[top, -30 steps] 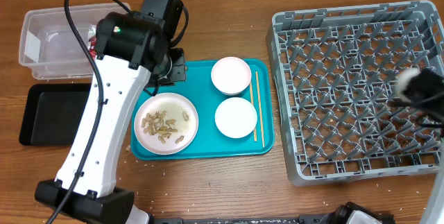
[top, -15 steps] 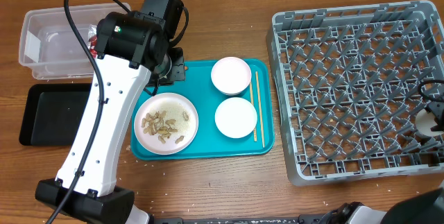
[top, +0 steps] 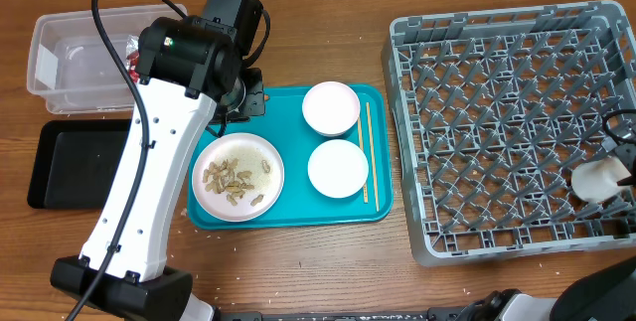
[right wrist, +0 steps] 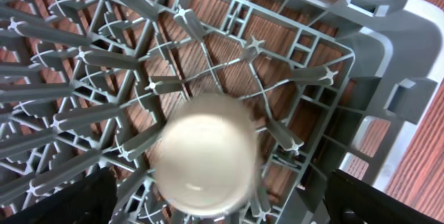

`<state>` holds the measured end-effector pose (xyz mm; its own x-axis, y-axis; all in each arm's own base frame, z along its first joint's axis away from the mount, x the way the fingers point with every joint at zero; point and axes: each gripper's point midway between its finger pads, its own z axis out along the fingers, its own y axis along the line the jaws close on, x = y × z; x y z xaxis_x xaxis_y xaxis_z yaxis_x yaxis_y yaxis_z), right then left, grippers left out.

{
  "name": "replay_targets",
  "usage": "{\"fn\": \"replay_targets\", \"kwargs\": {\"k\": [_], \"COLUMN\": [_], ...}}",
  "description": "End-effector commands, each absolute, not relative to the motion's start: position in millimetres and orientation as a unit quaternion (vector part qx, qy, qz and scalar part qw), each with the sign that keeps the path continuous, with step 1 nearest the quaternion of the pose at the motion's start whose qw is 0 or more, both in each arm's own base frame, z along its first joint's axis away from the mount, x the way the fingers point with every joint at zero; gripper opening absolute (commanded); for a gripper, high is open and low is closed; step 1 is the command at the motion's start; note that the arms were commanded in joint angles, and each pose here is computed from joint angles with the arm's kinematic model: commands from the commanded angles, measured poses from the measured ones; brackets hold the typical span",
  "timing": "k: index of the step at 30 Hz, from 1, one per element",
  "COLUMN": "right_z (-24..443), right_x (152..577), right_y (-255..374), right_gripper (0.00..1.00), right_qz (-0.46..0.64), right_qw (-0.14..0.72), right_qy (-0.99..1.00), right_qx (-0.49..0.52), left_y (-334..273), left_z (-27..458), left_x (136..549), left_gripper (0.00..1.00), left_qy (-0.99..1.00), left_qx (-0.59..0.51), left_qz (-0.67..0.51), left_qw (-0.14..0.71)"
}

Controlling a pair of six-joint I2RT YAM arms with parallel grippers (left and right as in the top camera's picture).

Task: Sort waste into correct bins and load items into the dishwasher
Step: 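Carry the bowl with the right gripper and place it in the rack's right side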

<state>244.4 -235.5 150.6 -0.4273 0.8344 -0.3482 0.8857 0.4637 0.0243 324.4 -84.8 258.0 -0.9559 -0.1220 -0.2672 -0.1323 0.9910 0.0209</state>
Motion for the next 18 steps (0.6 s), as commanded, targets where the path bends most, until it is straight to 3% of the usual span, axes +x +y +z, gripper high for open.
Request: {"fn": "replay_targets", "kwargs": {"k": [1,7,9,12,18], "right_z": [156.6,157.3,159.2,166.9,221.4], "right_x": [250.5,264.2,272.6,283.3,320.0], "right_y": [-238.3,-227.2,-218.1,-206.1,-150.5], "right_gripper": [0.98,0.98,0.98,0.97,0.94], "right_qz": [-0.075,-0.027,0.006,0.043,0.150], "right_qw": [0.170,0.185,0.194,0.210,0.297], "right_qy": [0.838,0.843,0.848,0.855,0.877], "right_qx": [0.513,0.505,0.493,0.472,0.348], "left_y": [-80.2,-80.0,-79.9,-79.9,-80.0], "left_z": [261.7,261.5,261.4,261.5,261.5], "left_x": [326.4,325.7,325.4,325.6,325.5], "left_gripper": [0.10,0.11,0.19,0.24,0.40], "left_qy": [0.987,0.987,0.987,0.987,0.987], "left_qx": [-0.073,-0.073,-0.073,-0.073,-0.073], "left_qz": [0.026,0.027,0.027,0.027,0.027], "left_qw": [0.142,0.140,0.140,0.140,0.140]}}
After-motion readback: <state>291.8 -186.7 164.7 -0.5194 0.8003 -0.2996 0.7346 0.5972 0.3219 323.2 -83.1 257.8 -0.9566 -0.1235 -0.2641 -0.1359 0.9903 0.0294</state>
